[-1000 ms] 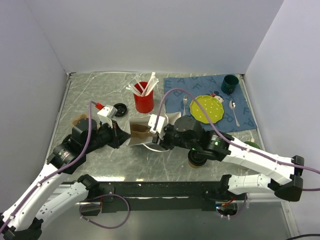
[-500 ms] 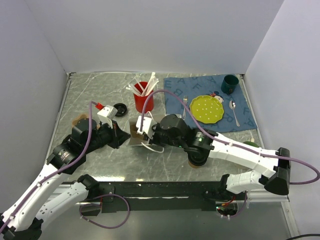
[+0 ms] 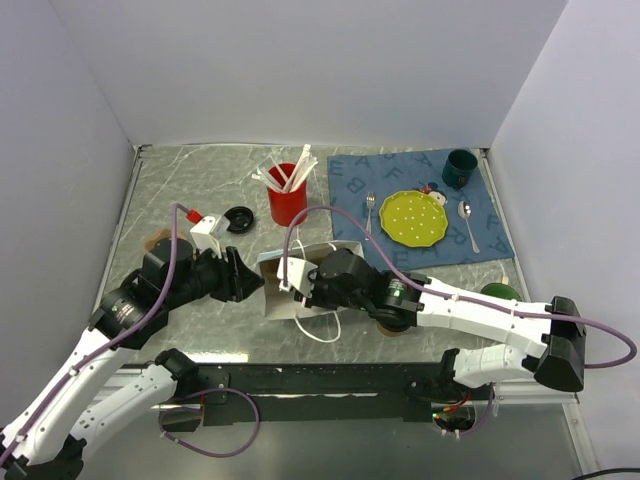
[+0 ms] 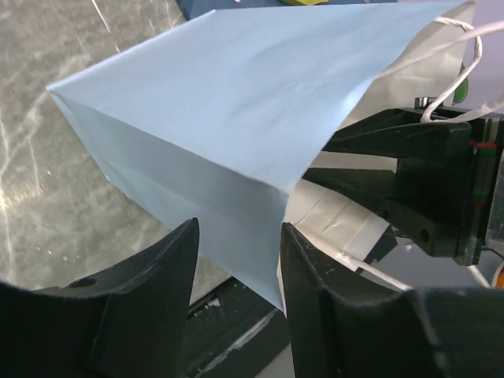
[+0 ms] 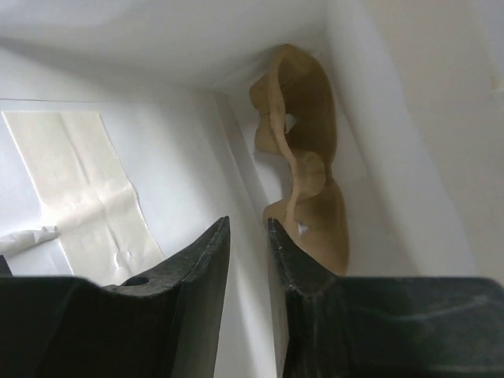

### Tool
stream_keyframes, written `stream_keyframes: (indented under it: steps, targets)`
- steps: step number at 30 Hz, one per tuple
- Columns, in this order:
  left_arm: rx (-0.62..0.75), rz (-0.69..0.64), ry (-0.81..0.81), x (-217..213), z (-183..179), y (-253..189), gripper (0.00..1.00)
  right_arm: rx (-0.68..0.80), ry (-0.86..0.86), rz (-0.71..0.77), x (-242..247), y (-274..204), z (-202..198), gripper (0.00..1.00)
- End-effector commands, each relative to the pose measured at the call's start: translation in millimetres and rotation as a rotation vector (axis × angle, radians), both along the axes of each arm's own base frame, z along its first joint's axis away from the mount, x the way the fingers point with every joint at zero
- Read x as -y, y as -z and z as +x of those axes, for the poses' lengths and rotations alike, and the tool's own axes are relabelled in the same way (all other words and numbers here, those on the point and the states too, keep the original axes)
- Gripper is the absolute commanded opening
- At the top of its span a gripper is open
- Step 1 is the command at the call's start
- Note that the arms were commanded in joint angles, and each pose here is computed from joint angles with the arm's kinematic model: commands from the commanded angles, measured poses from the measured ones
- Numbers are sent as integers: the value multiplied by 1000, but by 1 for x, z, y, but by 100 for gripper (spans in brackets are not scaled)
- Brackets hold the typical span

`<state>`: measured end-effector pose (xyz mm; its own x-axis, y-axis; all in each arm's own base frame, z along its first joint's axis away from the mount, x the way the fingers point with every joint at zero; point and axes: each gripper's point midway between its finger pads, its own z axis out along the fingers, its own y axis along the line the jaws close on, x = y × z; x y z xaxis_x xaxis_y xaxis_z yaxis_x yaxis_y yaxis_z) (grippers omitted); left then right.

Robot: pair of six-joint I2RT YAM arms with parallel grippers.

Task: Pack the takeout coffee

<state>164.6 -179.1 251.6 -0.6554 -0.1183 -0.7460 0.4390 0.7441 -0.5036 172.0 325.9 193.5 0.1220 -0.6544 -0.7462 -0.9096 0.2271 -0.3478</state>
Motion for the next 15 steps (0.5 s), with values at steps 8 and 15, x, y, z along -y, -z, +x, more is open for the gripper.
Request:
stream_keyframes:
  steps: [8,15]
  targets:
    - [-30,-58,31,3,-16,-15,30,36,-65,13,-5,6,-12,43]
    - [-22,-71,45,9,-12,-24,6,6,-83,-53,-21,19,-3,48]
